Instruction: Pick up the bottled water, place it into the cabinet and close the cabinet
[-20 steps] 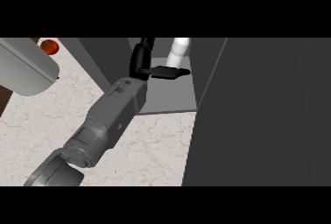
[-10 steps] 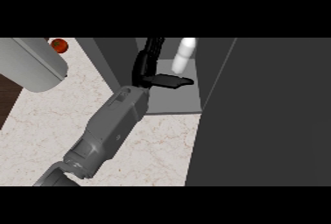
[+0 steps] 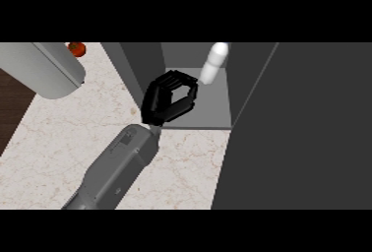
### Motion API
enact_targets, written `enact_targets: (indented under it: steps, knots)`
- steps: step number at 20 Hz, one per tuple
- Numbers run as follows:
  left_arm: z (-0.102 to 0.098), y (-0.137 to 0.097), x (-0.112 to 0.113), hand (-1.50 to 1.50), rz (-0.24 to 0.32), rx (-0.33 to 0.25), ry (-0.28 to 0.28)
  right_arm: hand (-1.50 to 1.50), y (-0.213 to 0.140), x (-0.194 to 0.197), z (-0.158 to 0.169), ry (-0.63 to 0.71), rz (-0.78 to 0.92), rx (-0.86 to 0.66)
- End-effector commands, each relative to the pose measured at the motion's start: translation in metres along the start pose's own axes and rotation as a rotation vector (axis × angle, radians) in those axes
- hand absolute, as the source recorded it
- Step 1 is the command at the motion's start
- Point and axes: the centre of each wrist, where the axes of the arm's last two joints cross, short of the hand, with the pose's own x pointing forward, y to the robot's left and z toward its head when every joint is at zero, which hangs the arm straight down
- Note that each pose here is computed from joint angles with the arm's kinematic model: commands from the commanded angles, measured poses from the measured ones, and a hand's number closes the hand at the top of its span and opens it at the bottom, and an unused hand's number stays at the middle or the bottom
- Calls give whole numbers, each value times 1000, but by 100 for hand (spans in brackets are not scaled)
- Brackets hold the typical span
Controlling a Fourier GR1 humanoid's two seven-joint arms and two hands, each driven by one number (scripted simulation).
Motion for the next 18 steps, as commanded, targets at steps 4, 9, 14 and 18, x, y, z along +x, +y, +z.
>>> enact_targets:
  steps: [4,9,14,18]
  knots:
    - [58,9,8,150,-1,-2,36,150,4,21,2,55,108,187]
    - [88,31,40,150,-11,34,-1,150,19,26,7,120,35,274]
    - [134,72,59,150,-18,45,-11,150,43,22,-1,110,-61,328]
    - [157,81,61,150,-19,76,-10,150,58,26,-22,112,-80,359]
